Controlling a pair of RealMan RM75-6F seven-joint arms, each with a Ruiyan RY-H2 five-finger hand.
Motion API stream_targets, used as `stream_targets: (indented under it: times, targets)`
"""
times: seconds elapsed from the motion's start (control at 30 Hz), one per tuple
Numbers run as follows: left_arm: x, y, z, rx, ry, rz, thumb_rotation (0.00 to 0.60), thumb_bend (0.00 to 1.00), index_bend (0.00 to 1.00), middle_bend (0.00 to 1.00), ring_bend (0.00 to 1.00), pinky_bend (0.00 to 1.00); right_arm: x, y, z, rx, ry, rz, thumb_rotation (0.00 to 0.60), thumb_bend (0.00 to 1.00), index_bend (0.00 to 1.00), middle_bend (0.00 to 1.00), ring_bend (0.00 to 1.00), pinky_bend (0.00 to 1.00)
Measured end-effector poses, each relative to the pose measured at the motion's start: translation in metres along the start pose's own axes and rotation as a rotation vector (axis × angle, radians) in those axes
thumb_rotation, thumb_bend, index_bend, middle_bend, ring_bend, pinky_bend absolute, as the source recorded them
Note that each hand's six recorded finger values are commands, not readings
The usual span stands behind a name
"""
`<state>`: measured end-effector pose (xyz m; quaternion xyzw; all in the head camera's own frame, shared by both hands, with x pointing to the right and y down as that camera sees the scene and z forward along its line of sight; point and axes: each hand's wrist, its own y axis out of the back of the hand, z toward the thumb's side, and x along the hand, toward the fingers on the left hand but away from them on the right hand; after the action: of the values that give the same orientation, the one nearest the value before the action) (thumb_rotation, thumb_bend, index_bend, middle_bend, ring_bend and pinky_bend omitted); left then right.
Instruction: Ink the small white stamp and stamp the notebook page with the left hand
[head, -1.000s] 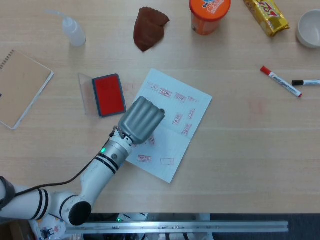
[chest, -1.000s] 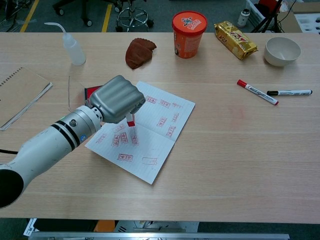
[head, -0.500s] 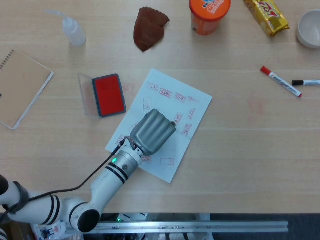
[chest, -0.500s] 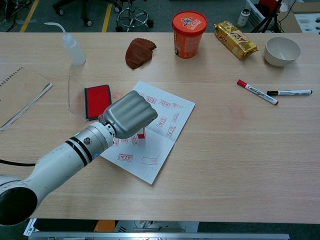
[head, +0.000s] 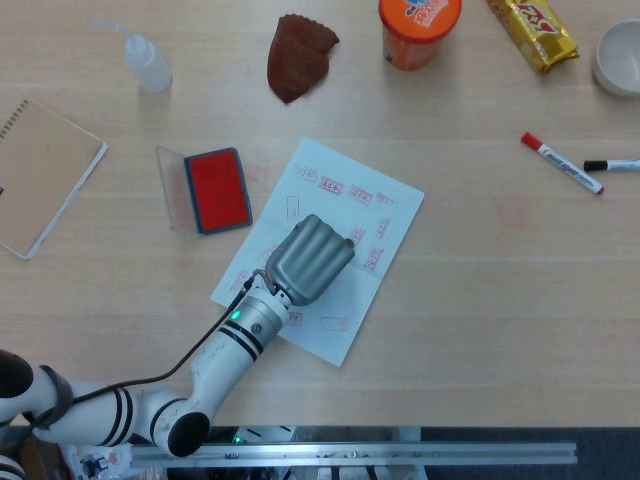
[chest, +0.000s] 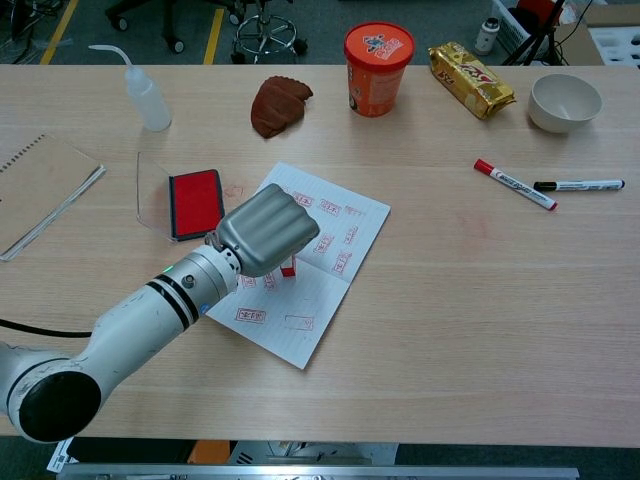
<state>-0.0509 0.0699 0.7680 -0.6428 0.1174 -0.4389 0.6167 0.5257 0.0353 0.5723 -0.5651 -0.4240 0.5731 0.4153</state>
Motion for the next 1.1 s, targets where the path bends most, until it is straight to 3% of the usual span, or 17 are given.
stream_targets:
  times: [1.1]
  targets:
    - [0.001,-0.021,0.004,-0.005,-0.003,-0.031,0.600,0.28,0.57,0.98,1.00,1.00,0.004,0.002,-0.001,0.003,-0.010,-0.011,0.600,0.07,0.43,0.51,0.41,0.52]
